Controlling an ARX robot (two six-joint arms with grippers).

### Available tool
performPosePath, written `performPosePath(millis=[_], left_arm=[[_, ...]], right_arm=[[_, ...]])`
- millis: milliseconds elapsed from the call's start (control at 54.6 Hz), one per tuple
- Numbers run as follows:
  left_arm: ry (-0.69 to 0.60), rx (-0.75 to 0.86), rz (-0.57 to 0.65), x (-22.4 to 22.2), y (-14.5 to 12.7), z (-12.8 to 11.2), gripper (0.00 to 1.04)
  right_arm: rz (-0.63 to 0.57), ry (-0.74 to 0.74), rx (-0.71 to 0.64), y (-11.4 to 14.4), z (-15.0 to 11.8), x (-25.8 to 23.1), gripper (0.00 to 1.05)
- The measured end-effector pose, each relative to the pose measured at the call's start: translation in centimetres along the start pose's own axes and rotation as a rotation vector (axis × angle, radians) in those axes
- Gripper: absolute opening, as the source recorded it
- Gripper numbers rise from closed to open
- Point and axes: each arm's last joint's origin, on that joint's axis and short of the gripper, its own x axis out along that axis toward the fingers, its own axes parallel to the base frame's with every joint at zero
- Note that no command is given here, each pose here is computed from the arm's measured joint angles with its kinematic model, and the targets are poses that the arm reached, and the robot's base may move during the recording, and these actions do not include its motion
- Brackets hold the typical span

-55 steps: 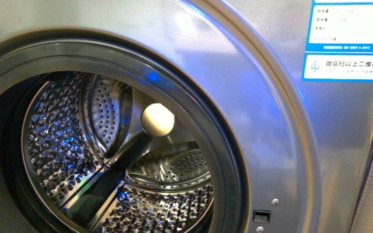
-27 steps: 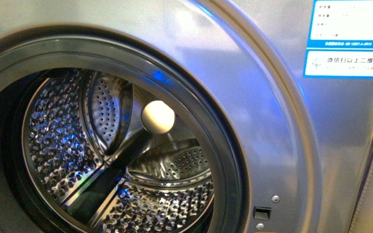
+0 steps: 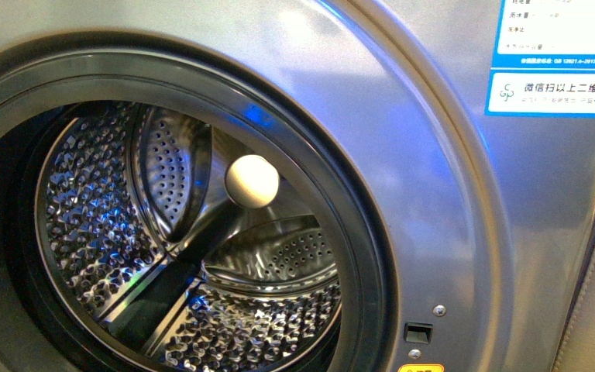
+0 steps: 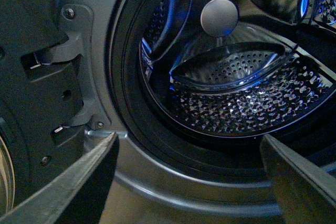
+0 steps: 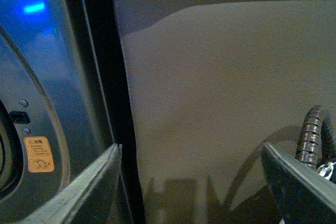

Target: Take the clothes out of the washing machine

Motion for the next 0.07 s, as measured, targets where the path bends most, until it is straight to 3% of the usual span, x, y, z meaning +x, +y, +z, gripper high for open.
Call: performPosePath(millis=[73], left_arm=[[0.0,0.0,0.0,0.0,0.0,0.0,0.99]], right_arm=[[0.0,0.0,0.0,0.0,0.0,0.0,0.92]])
